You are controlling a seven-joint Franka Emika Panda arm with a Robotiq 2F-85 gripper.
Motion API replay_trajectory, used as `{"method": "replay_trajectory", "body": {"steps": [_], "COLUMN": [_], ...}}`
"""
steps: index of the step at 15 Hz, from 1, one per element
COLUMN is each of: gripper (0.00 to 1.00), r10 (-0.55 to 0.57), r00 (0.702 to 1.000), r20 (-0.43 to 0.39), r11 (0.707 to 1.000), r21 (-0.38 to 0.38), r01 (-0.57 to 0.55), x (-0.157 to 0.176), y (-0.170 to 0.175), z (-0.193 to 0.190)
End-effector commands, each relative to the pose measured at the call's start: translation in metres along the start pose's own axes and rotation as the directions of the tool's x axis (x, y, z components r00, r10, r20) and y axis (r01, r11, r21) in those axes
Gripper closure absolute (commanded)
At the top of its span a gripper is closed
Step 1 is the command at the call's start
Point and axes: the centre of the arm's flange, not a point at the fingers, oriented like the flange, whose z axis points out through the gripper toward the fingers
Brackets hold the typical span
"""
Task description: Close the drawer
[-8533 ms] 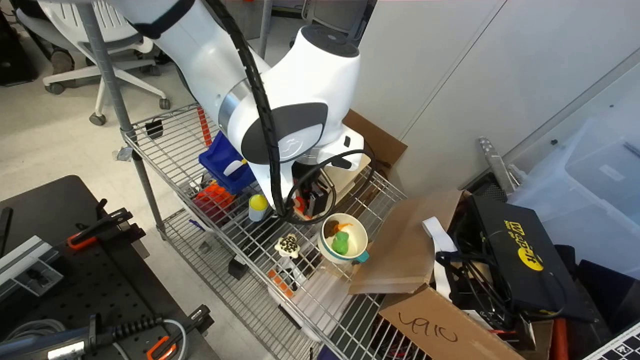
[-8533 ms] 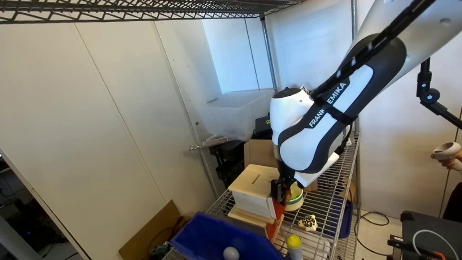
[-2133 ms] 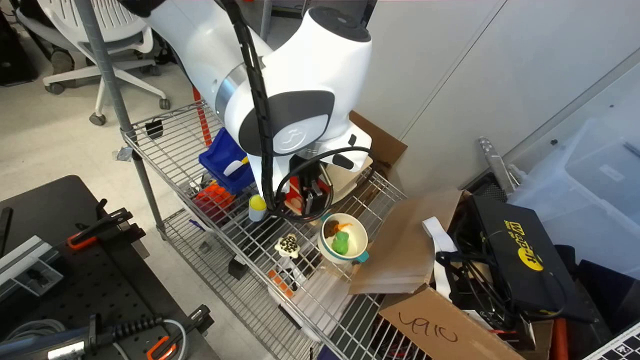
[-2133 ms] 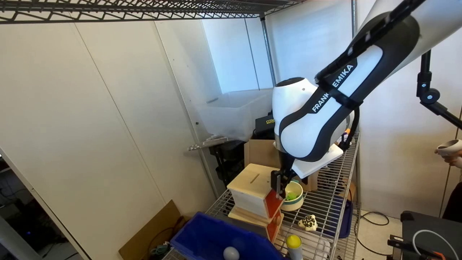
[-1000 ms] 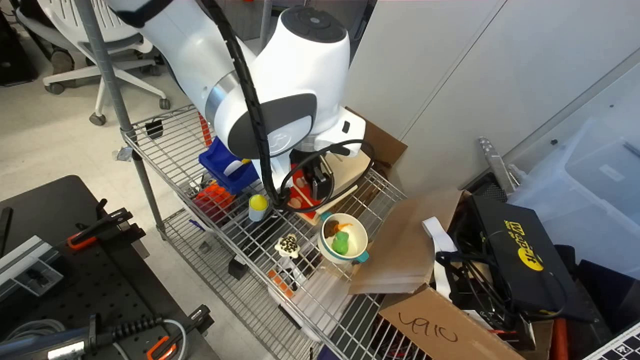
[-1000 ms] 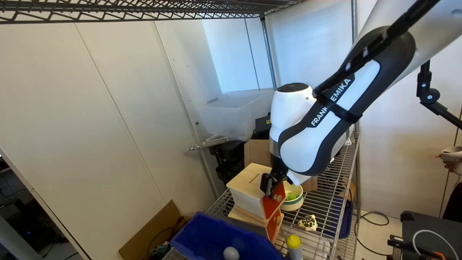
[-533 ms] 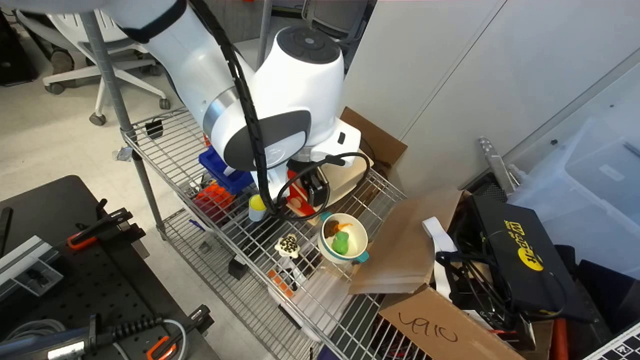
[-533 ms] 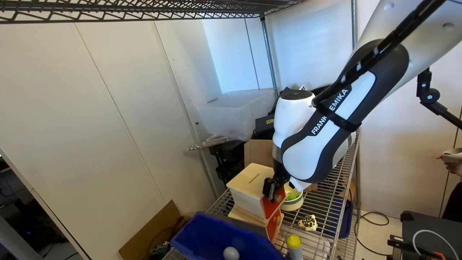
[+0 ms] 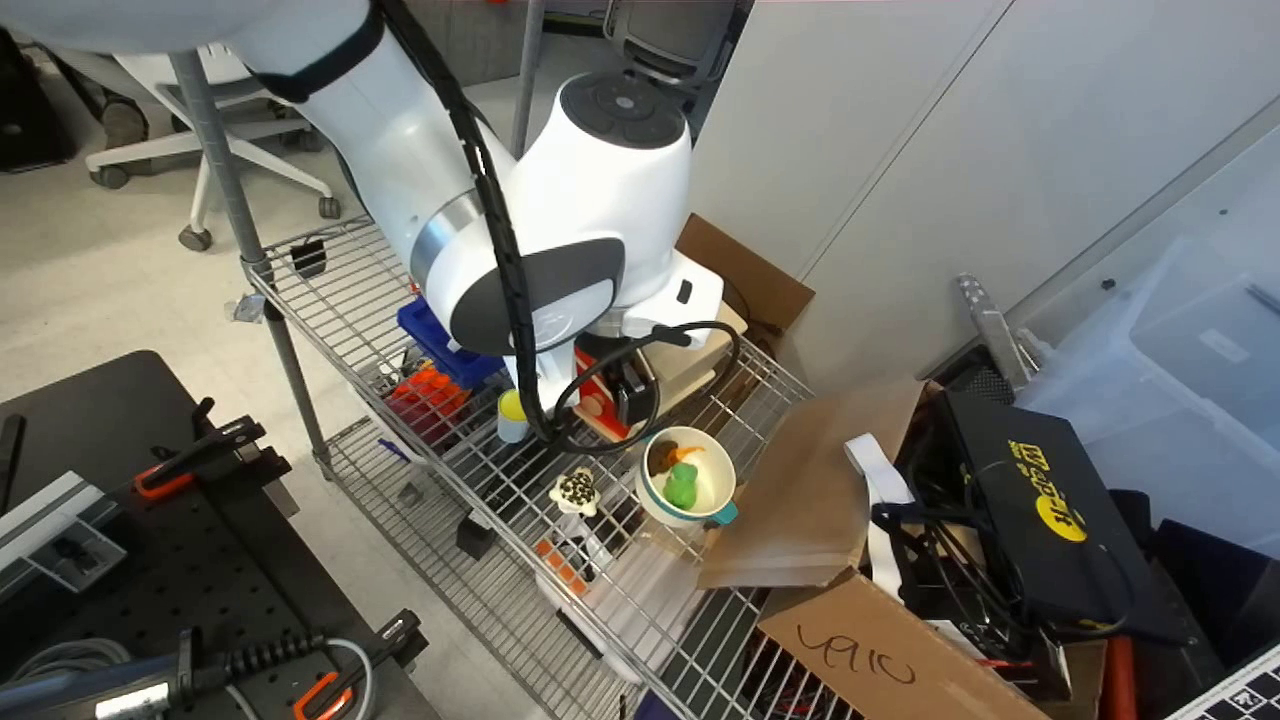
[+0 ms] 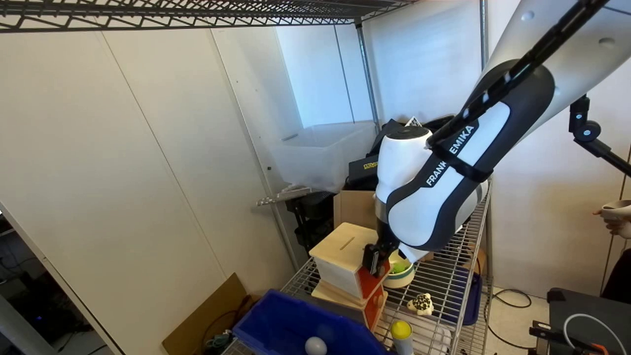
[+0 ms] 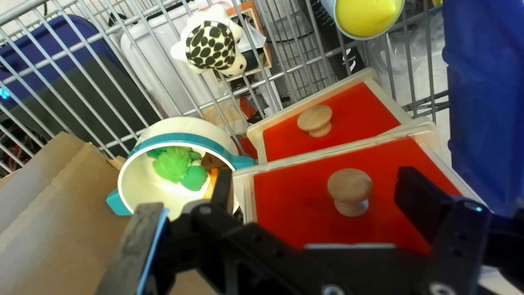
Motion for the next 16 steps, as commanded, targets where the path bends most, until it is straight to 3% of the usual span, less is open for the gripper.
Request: {"method": "replay_trajectory", "body": {"steps": [1, 16], "gripper": [0.00, 0.00], "r10": [0.008, 0.094], "r00": [1.000, 0.994], "r20": [-0.026, -0.053], "r11": [1.000, 0.996], "r21": [0.009, 0.002], "r01": [-0.007, -0.094], "x": [0.004, 0.017], "y": [0.005, 0.018], "z": [-0.001, -0.008]}}
